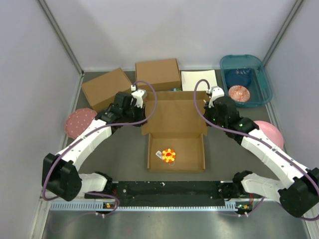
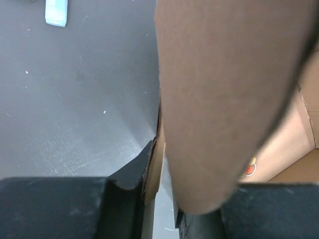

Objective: Fold the paper box

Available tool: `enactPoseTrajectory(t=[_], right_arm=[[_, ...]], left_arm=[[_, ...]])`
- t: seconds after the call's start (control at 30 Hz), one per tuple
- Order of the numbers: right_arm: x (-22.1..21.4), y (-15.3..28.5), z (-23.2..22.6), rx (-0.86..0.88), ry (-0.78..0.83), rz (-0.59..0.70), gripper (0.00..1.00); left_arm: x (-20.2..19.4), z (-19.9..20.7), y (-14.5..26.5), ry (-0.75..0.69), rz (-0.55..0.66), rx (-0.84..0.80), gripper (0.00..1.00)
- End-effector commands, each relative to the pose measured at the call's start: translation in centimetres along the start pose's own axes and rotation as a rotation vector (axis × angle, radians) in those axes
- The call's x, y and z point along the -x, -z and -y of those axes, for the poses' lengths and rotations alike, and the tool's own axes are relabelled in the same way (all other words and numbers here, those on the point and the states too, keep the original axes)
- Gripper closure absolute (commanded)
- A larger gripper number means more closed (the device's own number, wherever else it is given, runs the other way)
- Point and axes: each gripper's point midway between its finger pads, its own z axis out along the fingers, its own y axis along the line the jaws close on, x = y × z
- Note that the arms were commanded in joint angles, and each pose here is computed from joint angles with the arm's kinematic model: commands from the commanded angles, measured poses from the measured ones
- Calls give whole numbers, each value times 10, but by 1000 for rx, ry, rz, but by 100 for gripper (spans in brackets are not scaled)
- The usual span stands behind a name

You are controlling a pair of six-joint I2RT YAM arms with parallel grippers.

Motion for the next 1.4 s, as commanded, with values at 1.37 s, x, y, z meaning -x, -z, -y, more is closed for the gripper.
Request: enactPoseTrajectory(t=[1.37], right_arm=[[-30, 19, -23, -15, -298, 140, 100]], left_arm=[[41, 49, 52, 247, 853, 72, 100]])
